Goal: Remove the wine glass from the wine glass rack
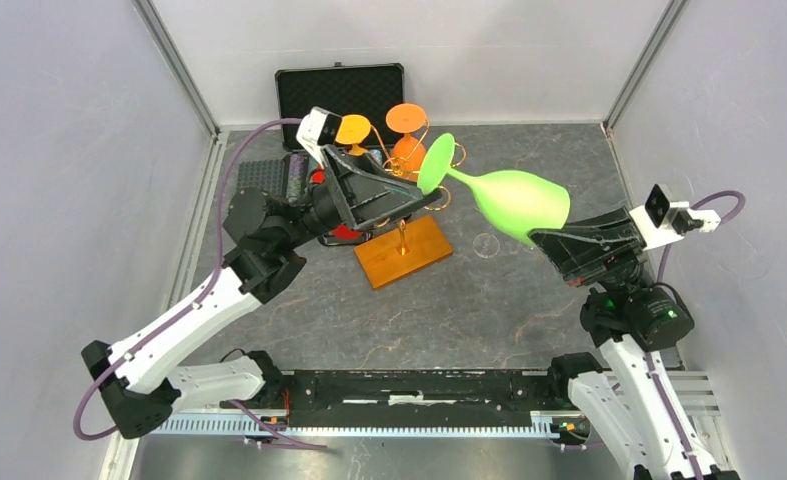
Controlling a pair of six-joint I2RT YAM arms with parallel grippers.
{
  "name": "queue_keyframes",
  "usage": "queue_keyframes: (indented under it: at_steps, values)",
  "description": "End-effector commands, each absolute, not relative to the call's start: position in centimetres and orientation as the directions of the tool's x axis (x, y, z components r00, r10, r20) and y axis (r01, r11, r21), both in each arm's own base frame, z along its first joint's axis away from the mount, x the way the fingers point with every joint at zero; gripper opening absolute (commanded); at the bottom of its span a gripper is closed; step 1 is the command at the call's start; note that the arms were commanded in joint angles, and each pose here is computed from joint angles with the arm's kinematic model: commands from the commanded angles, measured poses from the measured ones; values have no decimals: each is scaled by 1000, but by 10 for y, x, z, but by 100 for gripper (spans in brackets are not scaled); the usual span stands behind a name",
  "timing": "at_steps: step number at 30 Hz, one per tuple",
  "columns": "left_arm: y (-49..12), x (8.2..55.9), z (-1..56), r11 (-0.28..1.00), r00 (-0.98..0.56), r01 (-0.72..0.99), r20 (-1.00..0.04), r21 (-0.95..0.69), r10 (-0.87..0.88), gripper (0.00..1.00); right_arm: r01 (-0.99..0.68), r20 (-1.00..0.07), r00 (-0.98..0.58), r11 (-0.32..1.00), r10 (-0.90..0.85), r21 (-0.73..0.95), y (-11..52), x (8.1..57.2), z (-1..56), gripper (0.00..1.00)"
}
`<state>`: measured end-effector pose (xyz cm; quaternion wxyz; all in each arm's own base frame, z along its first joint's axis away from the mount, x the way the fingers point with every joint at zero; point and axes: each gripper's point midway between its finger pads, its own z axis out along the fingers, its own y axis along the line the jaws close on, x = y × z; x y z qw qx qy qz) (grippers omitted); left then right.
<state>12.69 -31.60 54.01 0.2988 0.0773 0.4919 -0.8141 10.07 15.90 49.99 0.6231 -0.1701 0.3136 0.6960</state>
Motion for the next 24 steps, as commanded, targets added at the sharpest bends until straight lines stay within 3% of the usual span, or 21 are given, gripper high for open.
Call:
queue_keyframes:
  at_steps: [1, 3, 7, 10, 13, 19, 24]
  values:
    - [-301, 135, 532, -171, -677, 689, -542, -704, -498, 95, -962, -696, -24, 174, 717, 213, 161, 126, 510, 0]
    - [-297, 146, 517, -66, -626, 713, -591, -698, -508, 100, -930, -730, 24, 283, 683, 234, 160, 145, 509, 0]
    - [-283, 170, 486, 173, -508, 741, -711, -649, -487, 100, -773, -821, 150, 583, 550, 249, 141, 192, 505, 0]
    - [-265, 188, 462, 375, -419, 714, -790, -591, -448, 100, -581, -886, 203, 779, 418, 235, 112, 223, 497, 0]
    - [-242, 200, 452, 530, -328, 673, -850, -516, -412, 100, -343, -948, 159, 916, 277, 210, 77, 253, 474, 0]
    - [-191, 215, 450, 732, -162, 552, -912, -400, -376, 100, 105, -997, -46, 993, 63, 58, 5, 297, 419, 0]
    - [-169, 218, 441, 810, -101, 493, -946, -318, -310, 100, 202, -956, -289, 972, -58, -120, -15, 325, 368, 0]
